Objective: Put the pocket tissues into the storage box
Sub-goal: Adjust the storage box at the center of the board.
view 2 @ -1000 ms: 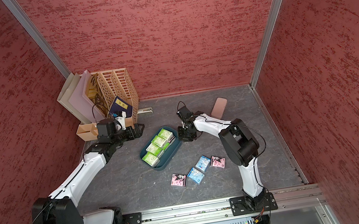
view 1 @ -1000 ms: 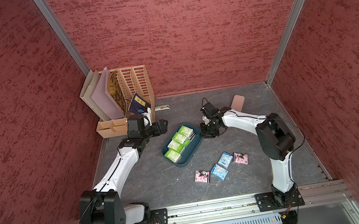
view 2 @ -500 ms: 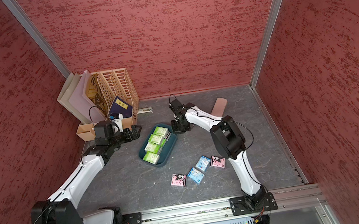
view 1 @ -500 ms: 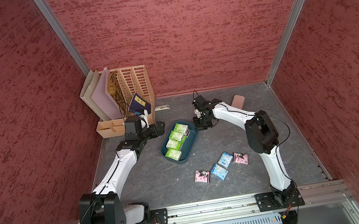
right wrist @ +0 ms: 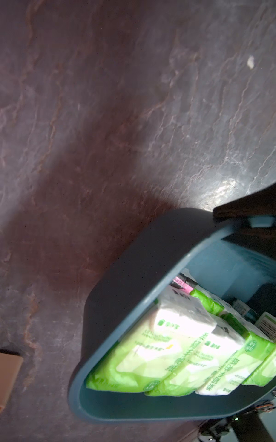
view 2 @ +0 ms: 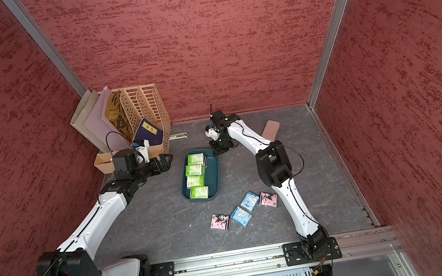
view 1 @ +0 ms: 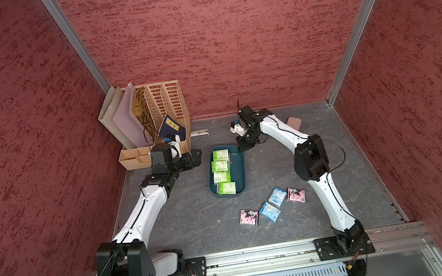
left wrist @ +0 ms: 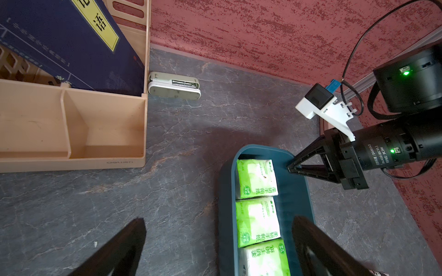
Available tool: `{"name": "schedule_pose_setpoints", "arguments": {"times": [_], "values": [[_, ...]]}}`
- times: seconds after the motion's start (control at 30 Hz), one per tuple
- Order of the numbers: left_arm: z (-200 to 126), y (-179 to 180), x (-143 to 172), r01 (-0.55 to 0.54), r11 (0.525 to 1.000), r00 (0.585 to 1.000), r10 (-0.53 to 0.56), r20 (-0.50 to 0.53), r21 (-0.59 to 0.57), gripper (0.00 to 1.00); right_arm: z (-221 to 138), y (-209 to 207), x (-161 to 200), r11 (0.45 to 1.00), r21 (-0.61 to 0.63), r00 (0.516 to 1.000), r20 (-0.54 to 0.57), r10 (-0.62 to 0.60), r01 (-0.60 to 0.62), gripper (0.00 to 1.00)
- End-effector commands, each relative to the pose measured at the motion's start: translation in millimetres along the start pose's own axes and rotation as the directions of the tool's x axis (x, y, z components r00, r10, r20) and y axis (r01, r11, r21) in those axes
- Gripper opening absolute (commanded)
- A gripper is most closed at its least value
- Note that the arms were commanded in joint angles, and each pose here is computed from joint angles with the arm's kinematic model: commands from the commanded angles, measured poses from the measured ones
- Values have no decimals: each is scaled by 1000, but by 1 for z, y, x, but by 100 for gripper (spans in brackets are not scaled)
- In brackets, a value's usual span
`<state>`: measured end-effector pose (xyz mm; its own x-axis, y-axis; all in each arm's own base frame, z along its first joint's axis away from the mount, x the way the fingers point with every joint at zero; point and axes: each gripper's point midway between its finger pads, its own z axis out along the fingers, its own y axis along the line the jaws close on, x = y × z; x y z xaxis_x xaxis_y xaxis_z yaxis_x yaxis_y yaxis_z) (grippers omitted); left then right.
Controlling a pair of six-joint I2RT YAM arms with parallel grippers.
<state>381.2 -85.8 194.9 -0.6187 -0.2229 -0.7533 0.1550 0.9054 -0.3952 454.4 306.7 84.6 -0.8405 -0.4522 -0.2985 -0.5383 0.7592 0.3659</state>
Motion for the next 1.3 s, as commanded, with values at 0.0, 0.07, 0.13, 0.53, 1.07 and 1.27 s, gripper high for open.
{"name": "schedule_pose_setpoints", "arguments": {"times": [0.0, 0.07, 0.13, 0.53, 1.07, 1.27], "values": [[-3, -1, 1, 6, 1000, 1000, -7, 4, 14, 100, 3, 7, 15, 994, -51, 993, -68, -95, 92, 4], [-4, -2, 0, 8, 1000, 1000, -8, 4, 17, 100, 3, 7, 16, 994, -51, 993, -70, -99, 96, 13], [-3, -3, 0, 12, 1000, 1000, -12, 4, 20, 100, 2, 7, 14, 995, -50, 994, -60, -95, 92, 21], [-2, -7, -1, 29, 999, 1000, -29, -2, 44, 100, -58, 33, -23, 993, -48, 977, 192, -98, 109, 66], [16, -37, 0, 21, 982, 998, -10, -57, 187, 100, -93, 130, 132, 916, -156, 926, 149, -347, 369, 65], [20, -46, 0, 24, 978, 998, -10, -70, 208, 100, -66, 160, 182, 895, -215, 920, 63, -387, 391, 63]]}}
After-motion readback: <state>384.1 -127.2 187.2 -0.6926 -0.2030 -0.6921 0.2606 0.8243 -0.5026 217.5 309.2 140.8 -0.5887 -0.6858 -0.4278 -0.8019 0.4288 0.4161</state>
